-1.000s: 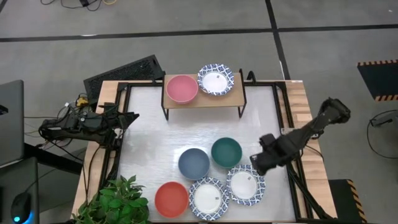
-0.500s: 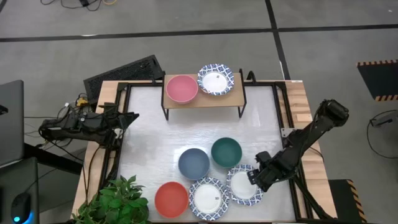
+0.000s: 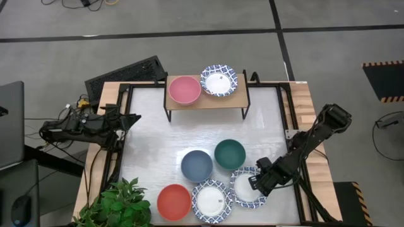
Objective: Place and stack bowls onto a shelf
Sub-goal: Stack the white patterned bowl on top of the white patterned bowl on the shelf
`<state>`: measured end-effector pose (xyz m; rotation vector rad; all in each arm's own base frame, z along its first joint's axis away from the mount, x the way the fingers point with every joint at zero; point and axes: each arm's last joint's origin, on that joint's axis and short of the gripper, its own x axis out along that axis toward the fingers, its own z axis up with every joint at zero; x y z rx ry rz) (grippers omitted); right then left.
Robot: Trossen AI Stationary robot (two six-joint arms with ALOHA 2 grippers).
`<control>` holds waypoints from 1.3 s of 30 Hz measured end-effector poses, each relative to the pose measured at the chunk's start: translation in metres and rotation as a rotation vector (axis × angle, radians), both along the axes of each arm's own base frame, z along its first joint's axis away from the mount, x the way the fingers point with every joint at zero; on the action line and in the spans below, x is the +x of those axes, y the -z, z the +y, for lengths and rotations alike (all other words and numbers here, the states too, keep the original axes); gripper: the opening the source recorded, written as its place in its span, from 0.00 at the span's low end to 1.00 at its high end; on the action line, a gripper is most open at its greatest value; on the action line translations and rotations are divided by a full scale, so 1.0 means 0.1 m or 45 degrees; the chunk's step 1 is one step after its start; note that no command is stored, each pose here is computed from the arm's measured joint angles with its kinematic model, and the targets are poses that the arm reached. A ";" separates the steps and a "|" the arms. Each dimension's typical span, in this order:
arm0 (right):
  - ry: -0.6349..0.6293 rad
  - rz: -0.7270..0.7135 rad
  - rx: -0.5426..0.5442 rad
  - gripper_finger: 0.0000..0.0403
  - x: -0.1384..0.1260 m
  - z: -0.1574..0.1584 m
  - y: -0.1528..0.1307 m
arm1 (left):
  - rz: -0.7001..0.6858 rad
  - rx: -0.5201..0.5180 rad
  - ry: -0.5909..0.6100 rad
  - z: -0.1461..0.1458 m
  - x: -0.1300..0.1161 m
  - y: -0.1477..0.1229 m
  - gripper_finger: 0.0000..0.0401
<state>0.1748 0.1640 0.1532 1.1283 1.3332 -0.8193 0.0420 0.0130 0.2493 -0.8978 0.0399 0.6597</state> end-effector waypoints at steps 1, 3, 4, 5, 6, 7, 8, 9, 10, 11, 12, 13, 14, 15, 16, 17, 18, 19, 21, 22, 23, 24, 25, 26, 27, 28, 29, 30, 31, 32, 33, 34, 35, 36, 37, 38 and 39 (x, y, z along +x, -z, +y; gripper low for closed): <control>-0.001 0.003 0.002 0.40 0.00 0.00 0.00 | 0.001 0.000 0.000 0.00 0.00 0.00 0.75; -0.002 0.008 0.007 0.30 0.00 0.00 0.00 | 0.000 0.001 -0.002 0.00 0.00 0.00 0.75; -0.003 0.010 0.011 0.25 0.00 0.00 -0.01 | 0.000 0.002 -0.004 0.00 0.00 0.00 0.75; -0.004 0.014 0.014 0.20 0.00 0.00 -0.01 | 0.000 0.002 -0.004 0.00 0.00 0.00 0.75; -0.005 0.015 0.015 0.16 0.00 0.00 -0.01 | 0.000 0.002 -0.004 0.00 0.00 0.00 0.75; -0.005 0.016 0.017 0.12 0.00 0.00 -0.01 | 0.000 0.002 -0.005 0.00 0.00 0.00 0.75; -0.006 0.017 0.020 0.08 0.00 0.00 -0.01 | 0.001 0.002 -0.004 0.00 0.00 0.00 0.75; -0.006 0.020 0.024 0.05 0.00 0.01 -0.01 | 0.000 0.002 -0.005 0.00 0.00 0.00 0.75; -0.008 0.027 0.035 0.05 -0.01 0.01 -0.02 | 0.001 0.002 -0.004 0.00 0.00 0.00 0.75; -0.011 0.037 0.047 0.05 -0.01 0.01 -0.02 | 0.001 0.002 -0.005 0.00 0.00 0.00 0.75; -0.014 0.049 0.059 0.05 -0.02 0.01 -0.02 | 0.003 0.006 -0.004 0.00 0.00 0.00 0.75; -0.011 0.062 0.066 0.06 -0.02 0.00 -0.03 | 0.005 0.009 -0.004 0.00 0.00 0.00 0.75; -0.005 0.075 0.069 0.07 -0.02 0.00 -0.03 | 0.005 0.011 -0.005 0.00 0.00 0.00 0.75; -0.004 0.077 0.073 0.07 -0.01 0.00 -0.05 | 0.006 0.011 -0.004 0.00 0.00 0.00 0.75; -0.007 0.077 0.081 0.08 -0.01 0.01 -0.08 | 0.005 0.011 -0.005 0.00 0.00 0.00 0.75; -0.009 0.079 0.089 0.08 -0.01 0.01 -0.11 | 0.005 0.011 -0.005 0.00 0.00 0.00 0.75; -0.010 0.074 0.095 0.07 -0.01 0.01 -0.14 | 0.005 0.011 -0.005 0.00 0.00 0.00 0.75; -0.010 0.069 0.100 0.06 -0.01 0.02 -0.18 | 0.005 0.011 -0.005 0.00 0.00 0.00 0.75; -0.013 0.057 0.115 0.05 -0.02 0.00 -0.27 | 0.006 0.011 -0.005 0.00 0.00 0.00 0.75; -0.016 0.045 0.125 0.05 -0.03 0.00 -0.32 | 0.006 0.011 -0.005 0.00 0.00 0.00 0.75; -0.019 0.033 0.135 0.05 -0.03 0.00 -0.38 | 0.006 0.011 -0.004 0.00 0.00 0.00 0.75; -0.023 0.024 0.141 0.05 -0.04 -0.01 -0.45 | 0.006 0.011 -0.005 0.00 0.00 0.00 0.75; -0.026 0.015 0.148 0.05 -0.05 -0.02 -0.52 | 0.006 0.011 -0.004 0.00 0.00 0.00 0.75; -0.027 0.006 0.156 0.05 -0.06 -0.03 -0.60 | 0.006 0.011 -0.005 0.00 0.00 0.00 0.75; -0.029 -0.003 0.163 0.05 -0.07 -0.04 -0.68 | 0.006 0.011 -0.004 0.00 0.00 0.00 0.75; -0.037 -0.014 0.171 0.05 -0.09 -0.05 -0.76 | 0.006 0.011 -0.004 0.00 0.00 0.00 0.75; -0.049 -0.025 0.176 0.05 -0.10 -0.07 -0.85 | 0.006 0.011 -0.004 0.00 0.00 0.00 0.75; -0.057 -0.034 0.179 0.05 -0.12 -0.09 -0.93 | 0.006 0.011 -0.004 0.00 0.00 0.00 0.75; -0.061 -0.042 0.184 0.05 -0.14 -0.11 -1.03 | 0.007 0.011 -0.004 0.00 0.00 0.00 0.75; -0.063 -0.058 0.183 0.05 -0.16 -0.14 -1.12 | 0.008 0.011 -0.004 0.00 0.00 0.00 0.75; -0.066 -0.080 0.173 0.05 -0.17 -0.17 -1.21 | 0.010 0.012 -0.004 0.00 0.00 0.00 0.75; -0.065 -0.104 0.165 0.05 -0.19 -0.20 -1.30 | 0.013 0.012 -0.004 0.00 0.00 0.01 0.75; -0.060 -0.135 0.152 0.05 -0.19 -0.24 -1.39 | 0.020 0.013 -0.004 0.00 0.00 0.01 0.75; -0.047 -0.172 0.127 0.05 -0.20 -0.29 -1.48 | 0.026 0.014 -0.004 0.00 -0.01 0.01 0.75; -0.027 -0.211 0.093 0.05 -0.20 -0.34 -1.56 | 0.029 0.014 -0.004 0.00 -0.01 0.02 0.75; -0.008 -0.253 0.058 0.05 -0.19 -0.39 -1.64 | 0.029 0.014 -0.004 0.00 -0.01 0.02 0.75; 0.009 -0.298 0.016 0.05 -0.18 -0.45 -1.71 | 0.029 0.014 -0.004 0.00 -0.01 0.02 0.75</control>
